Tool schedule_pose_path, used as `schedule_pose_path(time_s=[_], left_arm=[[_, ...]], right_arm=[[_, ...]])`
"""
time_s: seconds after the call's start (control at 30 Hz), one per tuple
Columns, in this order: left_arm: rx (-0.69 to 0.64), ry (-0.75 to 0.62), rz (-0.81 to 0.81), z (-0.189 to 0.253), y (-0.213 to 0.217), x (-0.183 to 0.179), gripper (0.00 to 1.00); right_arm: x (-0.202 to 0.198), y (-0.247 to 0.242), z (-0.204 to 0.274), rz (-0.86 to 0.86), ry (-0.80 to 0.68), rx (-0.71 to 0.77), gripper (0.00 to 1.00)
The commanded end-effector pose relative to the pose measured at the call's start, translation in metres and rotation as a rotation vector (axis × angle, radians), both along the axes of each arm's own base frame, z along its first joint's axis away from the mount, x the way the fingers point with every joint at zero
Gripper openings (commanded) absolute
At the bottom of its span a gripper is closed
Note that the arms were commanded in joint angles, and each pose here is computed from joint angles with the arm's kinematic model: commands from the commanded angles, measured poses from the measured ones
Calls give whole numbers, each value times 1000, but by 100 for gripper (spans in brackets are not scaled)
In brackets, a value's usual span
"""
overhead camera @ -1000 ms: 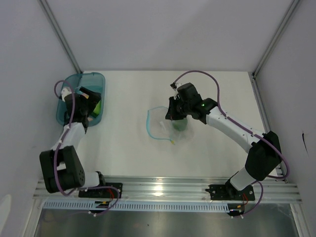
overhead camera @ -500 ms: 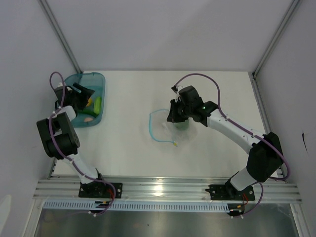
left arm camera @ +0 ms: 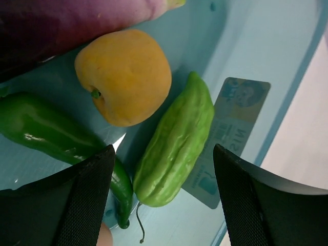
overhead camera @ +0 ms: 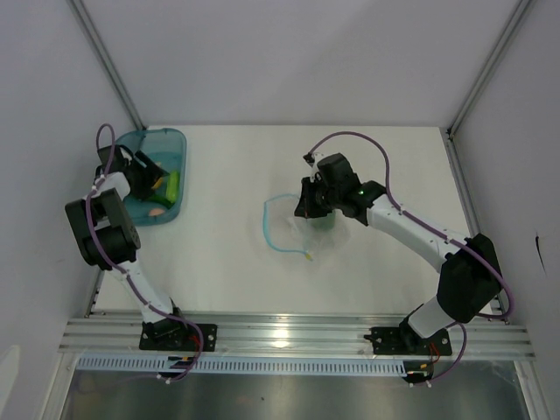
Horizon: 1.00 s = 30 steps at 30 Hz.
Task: Place the food in the zip-top bag and seal the zipper
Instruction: Pick up the fake vegetable from the bin.
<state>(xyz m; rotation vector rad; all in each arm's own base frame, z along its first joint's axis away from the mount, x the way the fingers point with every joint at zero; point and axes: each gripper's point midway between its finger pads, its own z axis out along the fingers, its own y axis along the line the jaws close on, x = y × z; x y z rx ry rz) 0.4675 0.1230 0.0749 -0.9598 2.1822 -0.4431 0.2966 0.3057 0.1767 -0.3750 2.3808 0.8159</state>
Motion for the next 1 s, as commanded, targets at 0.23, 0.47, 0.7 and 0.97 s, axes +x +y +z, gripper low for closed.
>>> schedule_pose_path(time_s=[0.23, 0.47, 0.7, 0.97], left_arm=[[26, 72, -48, -6, -12, -1, 79], [163, 161, -93, -2, -15, 2, 76], [159, 195, -113, -8, -17, 5, 66], [162, 242, -120, -15, -13, 4, 53]], right_arm=[[-3, 2, 25, 11, -63, 60, 0], [-4, 3, 27, 17, -65, 67, 0], [-4, 2, 28, 17, -68, 62, 0], [-4, 3, 34, 20, -82, 72, 0]])
